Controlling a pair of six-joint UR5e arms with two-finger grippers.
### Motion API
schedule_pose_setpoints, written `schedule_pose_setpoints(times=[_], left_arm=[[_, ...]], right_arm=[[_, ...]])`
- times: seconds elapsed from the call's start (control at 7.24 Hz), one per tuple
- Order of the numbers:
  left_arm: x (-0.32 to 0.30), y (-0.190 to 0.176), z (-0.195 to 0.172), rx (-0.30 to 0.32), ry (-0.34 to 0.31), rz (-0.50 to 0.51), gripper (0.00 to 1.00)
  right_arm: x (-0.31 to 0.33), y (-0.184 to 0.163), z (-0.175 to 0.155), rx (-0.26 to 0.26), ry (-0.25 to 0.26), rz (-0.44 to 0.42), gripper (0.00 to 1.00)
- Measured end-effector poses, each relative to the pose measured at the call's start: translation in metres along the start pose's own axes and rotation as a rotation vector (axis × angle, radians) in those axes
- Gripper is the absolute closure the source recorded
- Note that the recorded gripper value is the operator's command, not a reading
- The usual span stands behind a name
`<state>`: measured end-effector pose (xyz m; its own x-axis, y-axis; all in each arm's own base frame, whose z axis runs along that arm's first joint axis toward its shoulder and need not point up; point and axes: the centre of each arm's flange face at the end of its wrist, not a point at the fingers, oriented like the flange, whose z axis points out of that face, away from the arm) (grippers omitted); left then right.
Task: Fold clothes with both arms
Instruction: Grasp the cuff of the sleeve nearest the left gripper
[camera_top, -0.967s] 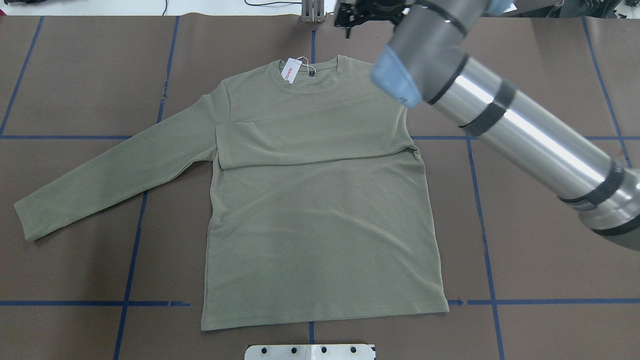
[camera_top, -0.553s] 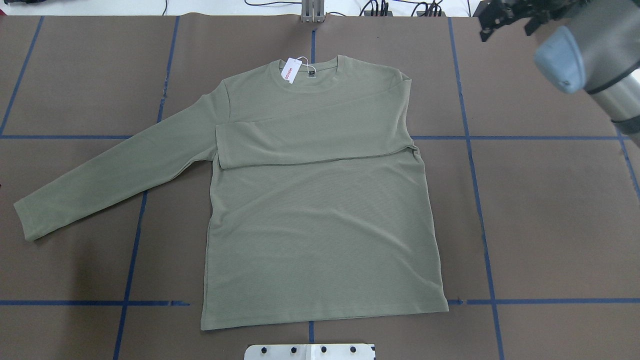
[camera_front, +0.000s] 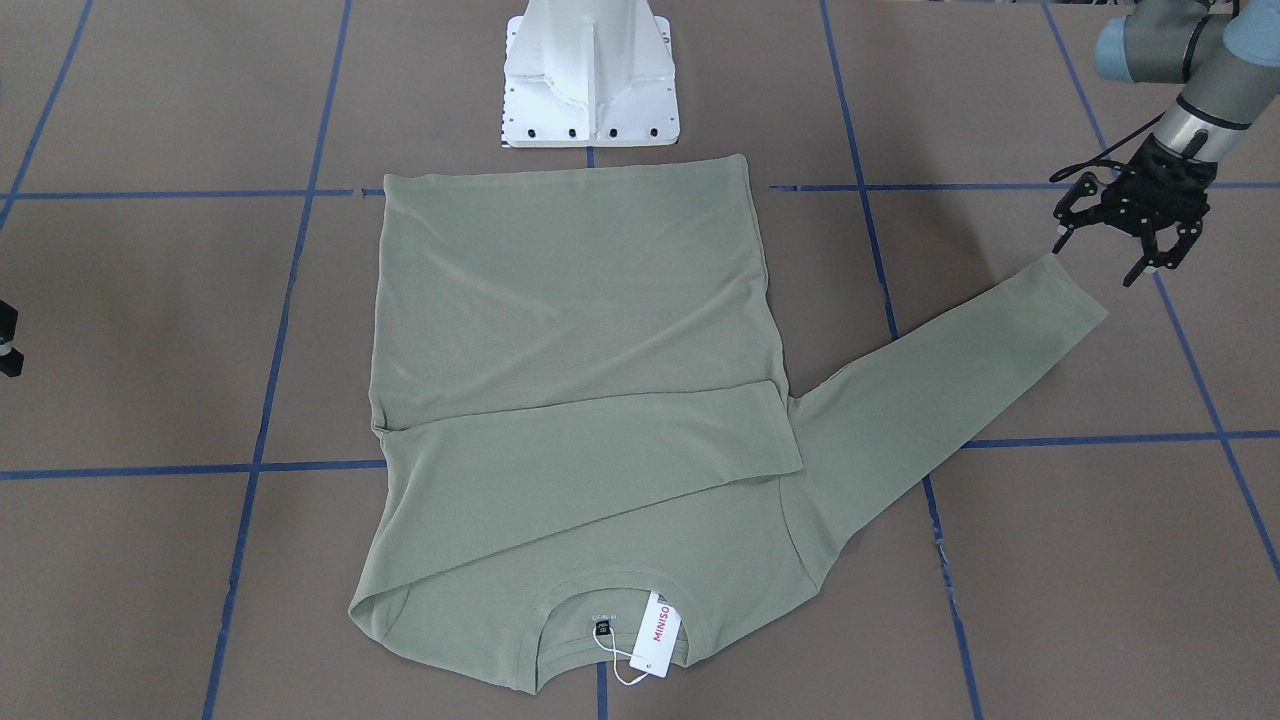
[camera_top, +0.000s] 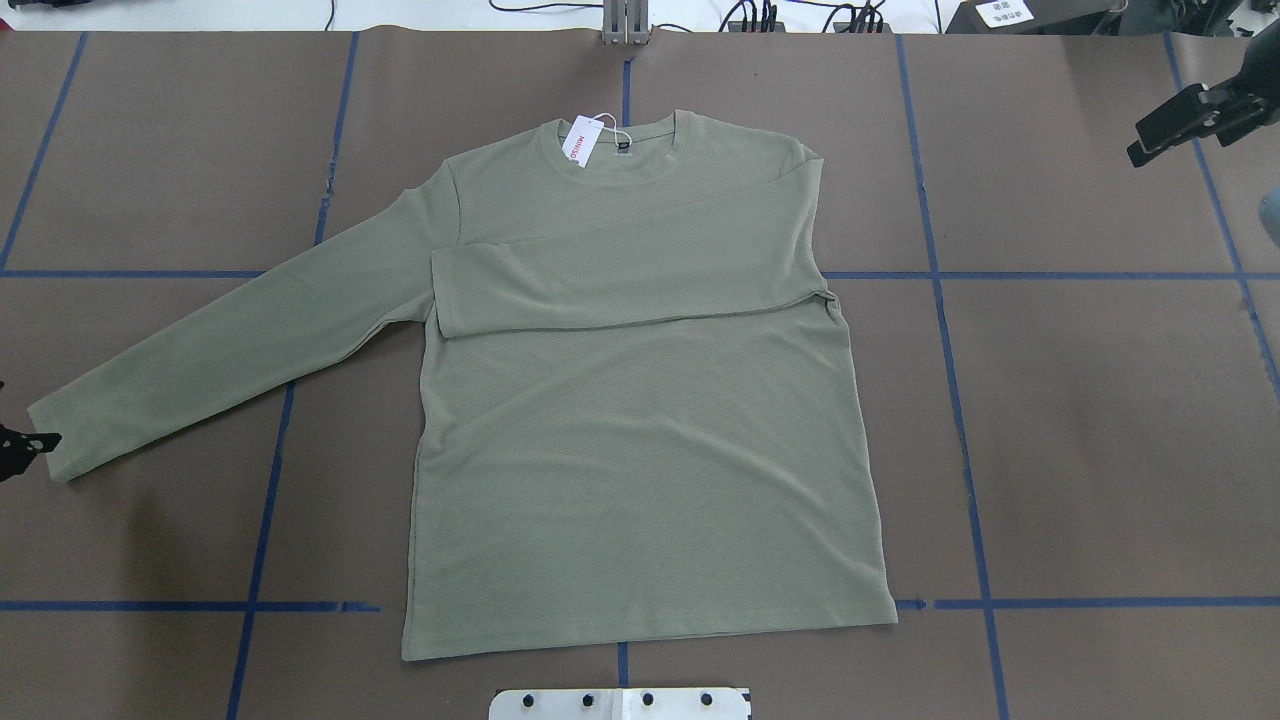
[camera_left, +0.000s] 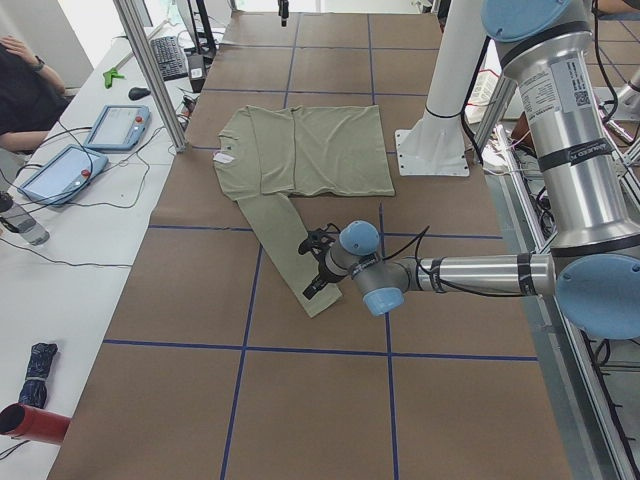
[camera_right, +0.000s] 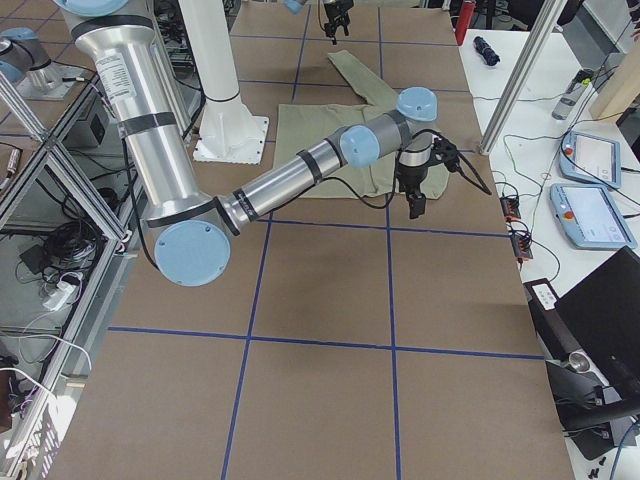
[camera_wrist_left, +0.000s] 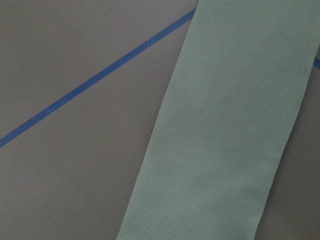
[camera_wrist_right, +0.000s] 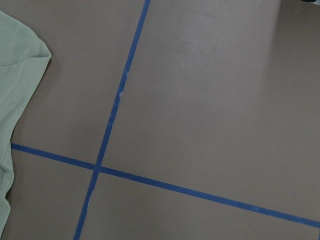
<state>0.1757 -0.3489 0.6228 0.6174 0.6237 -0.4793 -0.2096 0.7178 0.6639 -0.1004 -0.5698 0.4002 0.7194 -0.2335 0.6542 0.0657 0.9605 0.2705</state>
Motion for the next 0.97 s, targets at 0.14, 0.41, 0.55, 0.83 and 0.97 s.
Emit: schedule_pose_setpoints(times=[0.14, 0.41, 0.55, 0.83, 0.97], left_arm=[[0.006, 0.005, 0.008, -0.014, -0.008, 0.016, 0.0], [0.015, 0.016, 0.025, -0.042, -0.022, 0.044, 0.0], [0.019, 0.02, 0.032, -0.054, -0.024, 0.058, 0.01], [0.026, 0.024, 0.039, -0.065, -0.021, 0.077, 0.81], [0.027, 0.025, 0.039, -0.066, -0.022, 0.08, 1.0]], right_arm=[[0.003, 0.004, 0.001, 0.001, 0.001, 0.001, 0.0], [0.005, 0.006, 0.001, 0.001, 0.003, 0.003, 0.0], [0.005, 0.006, 0.001, 0.0, 0.004, 0.003, 0.0], [0.006, 0.006, 0.001, 0.001, 0.004, 0.004, 0.0], [0.005, 0.006, 0.001, 0.001, 0.004, 0.004, 0.0]])
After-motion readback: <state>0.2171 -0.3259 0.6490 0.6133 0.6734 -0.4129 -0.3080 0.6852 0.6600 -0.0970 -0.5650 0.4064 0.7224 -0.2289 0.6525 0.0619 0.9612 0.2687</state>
